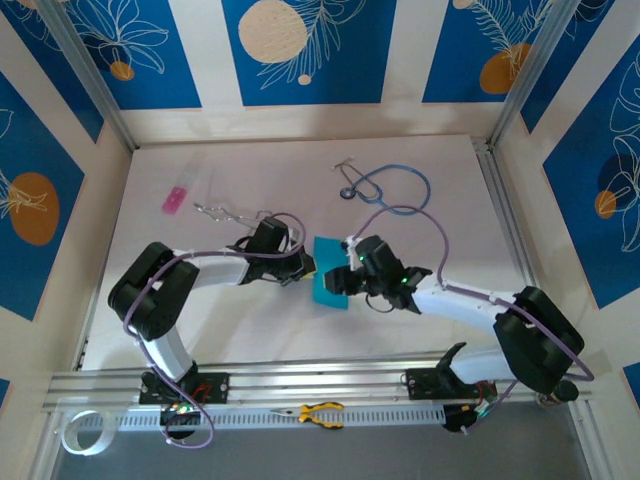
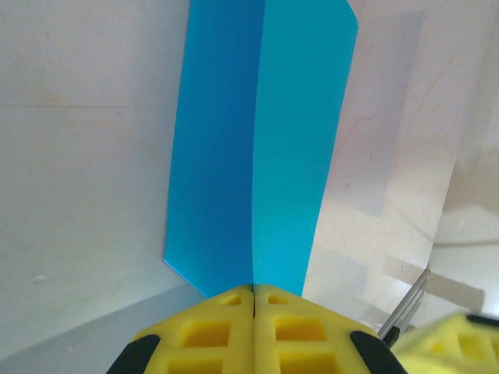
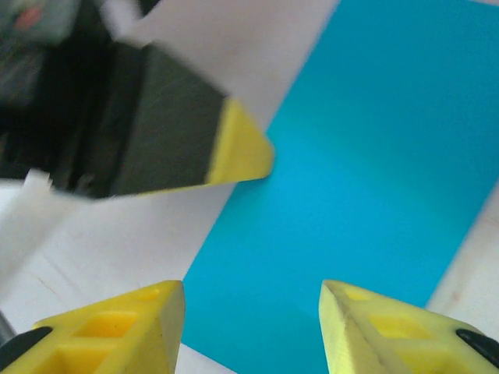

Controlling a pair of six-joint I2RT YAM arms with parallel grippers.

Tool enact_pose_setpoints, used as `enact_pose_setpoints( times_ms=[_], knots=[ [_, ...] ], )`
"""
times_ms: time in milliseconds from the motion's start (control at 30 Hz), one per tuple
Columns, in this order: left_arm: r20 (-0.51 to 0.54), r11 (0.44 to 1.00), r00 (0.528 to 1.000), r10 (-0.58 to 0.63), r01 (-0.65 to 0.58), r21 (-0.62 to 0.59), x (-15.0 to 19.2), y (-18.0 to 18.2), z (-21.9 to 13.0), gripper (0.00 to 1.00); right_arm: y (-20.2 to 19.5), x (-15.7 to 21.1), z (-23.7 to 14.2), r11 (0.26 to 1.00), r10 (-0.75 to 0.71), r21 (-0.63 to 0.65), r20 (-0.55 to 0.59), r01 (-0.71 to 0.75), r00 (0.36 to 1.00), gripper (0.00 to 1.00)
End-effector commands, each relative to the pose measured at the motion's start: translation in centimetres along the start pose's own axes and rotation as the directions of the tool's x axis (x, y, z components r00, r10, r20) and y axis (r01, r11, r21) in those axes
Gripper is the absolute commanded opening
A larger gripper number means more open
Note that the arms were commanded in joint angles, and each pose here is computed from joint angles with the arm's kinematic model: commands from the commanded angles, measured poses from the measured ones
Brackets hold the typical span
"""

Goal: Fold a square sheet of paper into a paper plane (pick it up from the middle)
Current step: Third fold the triangle at the center of the table.

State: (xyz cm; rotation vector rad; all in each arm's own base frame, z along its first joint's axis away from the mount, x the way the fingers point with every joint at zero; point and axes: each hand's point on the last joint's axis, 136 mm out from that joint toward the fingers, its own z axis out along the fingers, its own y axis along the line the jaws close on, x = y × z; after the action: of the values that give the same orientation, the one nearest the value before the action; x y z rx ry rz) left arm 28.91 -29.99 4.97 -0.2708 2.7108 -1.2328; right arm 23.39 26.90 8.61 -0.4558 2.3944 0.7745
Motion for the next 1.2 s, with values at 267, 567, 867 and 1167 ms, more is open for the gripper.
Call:
enact_pose_setpoints(
  times_ms=[267,567,867,1167],
  knots=[
    [0.025,0.999,0.998,-0.050,0.051,-0.009,-1.0,0.1,-0.8,0.00,4.9,0.8,2.4,0.759,-0.648,0.187,0.116,0.624,0.753,0.54],
    [0.024,0.998,0.998,-0.055,0.055,-0.001,-1.1,-0.1,-0.8,0.00,4.5,2.1,3.9,0.664,-0.722,0.335,0.055,0.668,0.690,0.55],
    [0.024,0.998,0.998,-0.055,0.055,-0.001,-1.1,-0.1,-0.8,0.00,4.1,2.6,4.2,0.647,-0.732,0.344,0.030,0.681,0.680,0.44],
    [0.026,0.999,0.998,-0.053,0.053,-0.004,-1.1,-0.1,-0.9,0.00,4.0,2.8,4.0,0.654,-0.725,0.337,0.024,0.677,0.688,0.30]
  ],
)
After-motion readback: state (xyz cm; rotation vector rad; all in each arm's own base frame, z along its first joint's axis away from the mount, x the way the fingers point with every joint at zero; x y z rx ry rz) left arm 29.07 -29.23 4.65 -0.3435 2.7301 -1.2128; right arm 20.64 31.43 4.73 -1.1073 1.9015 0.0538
